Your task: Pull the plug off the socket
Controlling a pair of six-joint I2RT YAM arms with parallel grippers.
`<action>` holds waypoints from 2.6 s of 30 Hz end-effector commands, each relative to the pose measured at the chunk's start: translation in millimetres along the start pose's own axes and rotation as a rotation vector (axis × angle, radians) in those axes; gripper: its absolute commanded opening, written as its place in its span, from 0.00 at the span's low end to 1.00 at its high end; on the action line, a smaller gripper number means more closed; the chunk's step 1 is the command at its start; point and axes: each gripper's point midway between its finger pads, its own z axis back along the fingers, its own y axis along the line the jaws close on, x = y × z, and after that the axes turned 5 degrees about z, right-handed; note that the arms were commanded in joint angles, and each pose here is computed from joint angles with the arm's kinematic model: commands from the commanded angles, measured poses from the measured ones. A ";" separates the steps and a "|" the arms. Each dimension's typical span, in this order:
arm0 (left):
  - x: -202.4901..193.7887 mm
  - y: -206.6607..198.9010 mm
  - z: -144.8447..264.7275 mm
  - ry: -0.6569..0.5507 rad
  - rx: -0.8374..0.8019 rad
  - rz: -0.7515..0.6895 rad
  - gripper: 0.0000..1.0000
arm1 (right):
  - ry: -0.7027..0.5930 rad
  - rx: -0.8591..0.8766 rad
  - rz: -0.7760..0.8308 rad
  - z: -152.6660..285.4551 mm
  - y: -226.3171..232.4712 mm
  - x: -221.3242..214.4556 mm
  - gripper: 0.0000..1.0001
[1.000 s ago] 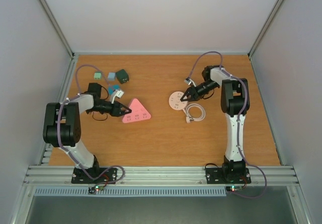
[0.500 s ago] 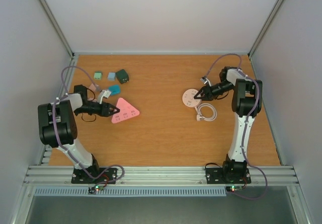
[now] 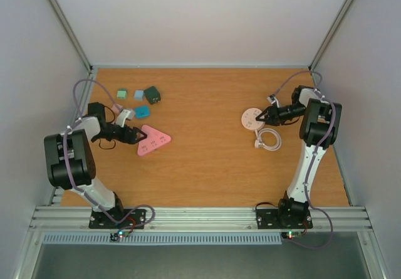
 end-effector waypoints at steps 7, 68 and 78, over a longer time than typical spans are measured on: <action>60.3 -15.1 41.8 -0.149 0.105 -0.161 1.00 | -0.041 -0.115 0.032 26.4 -33.2 28.8 0.26; 84.2 -59.6 166.6 -0.300 0.566 -0.010 1.00 | -0.469 -0.226 0.310 132.0 234.5 -23.0 0.99; 60.6 -59.3 159.1 -0.320 0.579 -0.011 1.00 | -0.481 -0.233 0.297 117.4 232.1 -54.3 0.99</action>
